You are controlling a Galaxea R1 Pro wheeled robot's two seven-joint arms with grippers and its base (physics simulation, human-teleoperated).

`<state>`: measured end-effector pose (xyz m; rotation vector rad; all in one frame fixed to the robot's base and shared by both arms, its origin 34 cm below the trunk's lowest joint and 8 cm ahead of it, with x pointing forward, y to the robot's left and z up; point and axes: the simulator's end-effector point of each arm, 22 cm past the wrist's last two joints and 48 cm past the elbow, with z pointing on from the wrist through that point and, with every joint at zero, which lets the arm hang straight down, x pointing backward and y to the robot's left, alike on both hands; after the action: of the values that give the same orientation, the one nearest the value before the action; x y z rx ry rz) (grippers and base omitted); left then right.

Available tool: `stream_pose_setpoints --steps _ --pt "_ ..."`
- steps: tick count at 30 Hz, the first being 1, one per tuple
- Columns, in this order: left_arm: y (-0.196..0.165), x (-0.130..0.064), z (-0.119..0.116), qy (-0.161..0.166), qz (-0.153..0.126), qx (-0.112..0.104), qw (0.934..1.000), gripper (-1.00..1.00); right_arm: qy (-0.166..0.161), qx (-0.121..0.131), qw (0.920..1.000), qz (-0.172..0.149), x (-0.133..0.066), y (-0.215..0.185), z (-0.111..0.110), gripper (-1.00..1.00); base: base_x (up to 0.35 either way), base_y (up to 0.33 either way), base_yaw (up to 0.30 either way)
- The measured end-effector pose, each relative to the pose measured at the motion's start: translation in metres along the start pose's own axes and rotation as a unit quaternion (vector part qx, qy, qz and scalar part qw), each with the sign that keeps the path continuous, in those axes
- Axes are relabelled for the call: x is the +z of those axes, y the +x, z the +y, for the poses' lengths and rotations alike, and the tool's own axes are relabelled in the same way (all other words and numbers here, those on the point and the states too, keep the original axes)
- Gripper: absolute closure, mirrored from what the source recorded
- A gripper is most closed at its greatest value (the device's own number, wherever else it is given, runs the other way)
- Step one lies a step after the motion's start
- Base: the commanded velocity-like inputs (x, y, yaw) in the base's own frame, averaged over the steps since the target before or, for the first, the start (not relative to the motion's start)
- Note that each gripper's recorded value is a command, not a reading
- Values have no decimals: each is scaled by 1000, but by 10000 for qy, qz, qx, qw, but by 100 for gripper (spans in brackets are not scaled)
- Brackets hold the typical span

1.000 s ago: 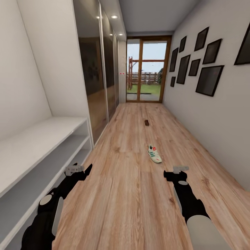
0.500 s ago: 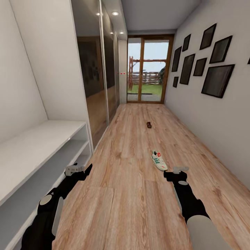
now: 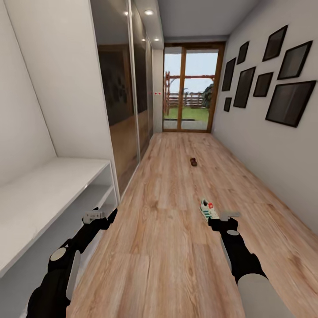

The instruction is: Pick up the two gym shoes and the two sandals from the corridor floor and place them onto the hallstand (shoe rack) in the corridor, making sure they are on the rack and not on the floor. Arrange them so the two gym shoes are next to each other and the two sandals are next to each other.

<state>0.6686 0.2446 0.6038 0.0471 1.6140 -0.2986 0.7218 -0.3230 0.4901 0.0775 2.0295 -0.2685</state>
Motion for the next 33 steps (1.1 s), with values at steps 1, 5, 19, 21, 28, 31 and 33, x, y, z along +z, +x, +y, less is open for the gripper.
stream_pose_setpoints --steps 1,5,19,21,28,31,33 --pt "0 0 0 0 -1 -1 10000 -100 0 1 10000 -1 0 0 0 -100 340 121 0" --pt "0 0 0 0 0 0 10000 -100 2 3 10000 -1 0 0 0 -100 340 121 -63" --pt "1 0 0 2 6 -2 10000 -100 0 0 10000 -2 0 0 0 -100 294 78 -164" --pt "1 0 0 5 7 -4 10000 -100 -1 -2 10000 0 0 0 0 -100 48 5 -9" --pt "1 0 0 4 7 -4 10000 -100 -1 -2 10000 -2 0 0 0 -100 46 2 -3" --pt "1 0 -1 7 6 -3 10000 -100 -1 -2 10000 -3 0 0 0 -100 257 0 0" --pt "1 0 -1 8 6 -2 10000 -100 -1 -2 10000 -3 0 0 0 -100 306 0 0"
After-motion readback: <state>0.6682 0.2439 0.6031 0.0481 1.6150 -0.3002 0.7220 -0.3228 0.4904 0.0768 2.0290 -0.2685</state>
